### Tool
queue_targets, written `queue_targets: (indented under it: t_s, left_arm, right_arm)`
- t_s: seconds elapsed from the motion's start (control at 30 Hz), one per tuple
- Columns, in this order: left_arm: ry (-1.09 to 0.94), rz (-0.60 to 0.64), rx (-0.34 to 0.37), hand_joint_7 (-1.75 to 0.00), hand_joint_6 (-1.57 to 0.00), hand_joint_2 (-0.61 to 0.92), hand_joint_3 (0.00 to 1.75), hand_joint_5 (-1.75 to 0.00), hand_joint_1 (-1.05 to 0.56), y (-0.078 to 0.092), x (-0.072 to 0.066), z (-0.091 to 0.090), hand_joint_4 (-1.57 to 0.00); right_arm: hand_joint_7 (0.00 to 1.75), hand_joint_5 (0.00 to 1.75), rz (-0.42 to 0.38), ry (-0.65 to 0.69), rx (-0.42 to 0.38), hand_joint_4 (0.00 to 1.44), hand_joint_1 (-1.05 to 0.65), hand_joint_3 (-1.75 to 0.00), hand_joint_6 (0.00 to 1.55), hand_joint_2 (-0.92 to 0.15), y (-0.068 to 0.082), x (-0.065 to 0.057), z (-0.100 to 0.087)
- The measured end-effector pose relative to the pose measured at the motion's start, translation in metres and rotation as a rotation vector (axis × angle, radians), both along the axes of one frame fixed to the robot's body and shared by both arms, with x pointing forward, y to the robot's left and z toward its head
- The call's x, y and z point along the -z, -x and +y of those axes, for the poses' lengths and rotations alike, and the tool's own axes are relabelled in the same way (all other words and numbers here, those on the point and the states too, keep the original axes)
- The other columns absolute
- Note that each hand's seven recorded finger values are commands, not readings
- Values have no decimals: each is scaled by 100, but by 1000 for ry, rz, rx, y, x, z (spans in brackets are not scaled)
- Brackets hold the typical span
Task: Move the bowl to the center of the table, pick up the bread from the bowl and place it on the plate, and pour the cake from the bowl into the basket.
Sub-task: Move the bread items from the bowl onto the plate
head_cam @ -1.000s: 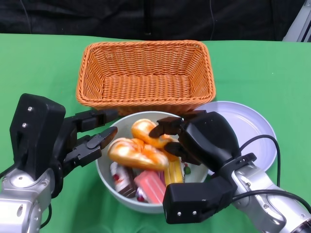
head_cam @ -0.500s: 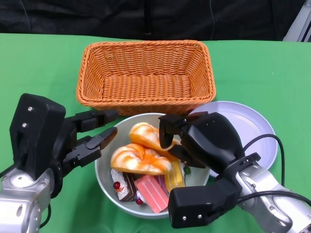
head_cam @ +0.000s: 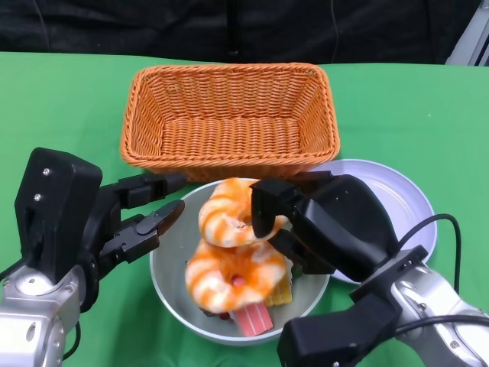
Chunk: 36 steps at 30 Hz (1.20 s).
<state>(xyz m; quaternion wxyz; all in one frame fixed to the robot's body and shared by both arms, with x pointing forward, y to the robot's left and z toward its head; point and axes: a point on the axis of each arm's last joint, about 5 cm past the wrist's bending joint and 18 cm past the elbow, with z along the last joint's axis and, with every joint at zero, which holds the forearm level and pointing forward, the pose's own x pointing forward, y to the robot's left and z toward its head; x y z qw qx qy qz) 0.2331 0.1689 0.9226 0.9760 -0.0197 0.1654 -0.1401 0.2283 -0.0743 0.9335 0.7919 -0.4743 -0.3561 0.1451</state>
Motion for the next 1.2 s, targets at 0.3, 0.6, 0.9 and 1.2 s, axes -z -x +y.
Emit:
queue_targets:
  t_s: [0.3, 0.6, 0.9, 1.2]
  left_arm:
    - [4, 2, -2, 0, -62, 92, 31, -23, -49, 0, 0, 0, -45]
    - [9, 2, -5, 0, -61, 92, 31, -23, -50, 0, 1, 0, -46]
    - [-6, 2, 0, 0, -61, 92, 33, -21, -49, 0, 1, 0, -44]
    - [-4, 20, 0, 0, -60, 92, 32, -20, -51, -1, 5, 1, -43]
  right_arm:
    - [175, 175, -55, -42, -13, 88, -15, -107, 63, -49, 11, -19, -4]
    - [175, 175, -101, -87, -33, 89, -15, -104, 62, -42, 15, -28, -9]
    - [175, 175, -176, -125, -11, 89, -11, -125, 63, -43, 13, -35, -25]
    - [174, 175, -219, -131, 51, 92, -18, -131, 65, -44, 9, -42, -40]
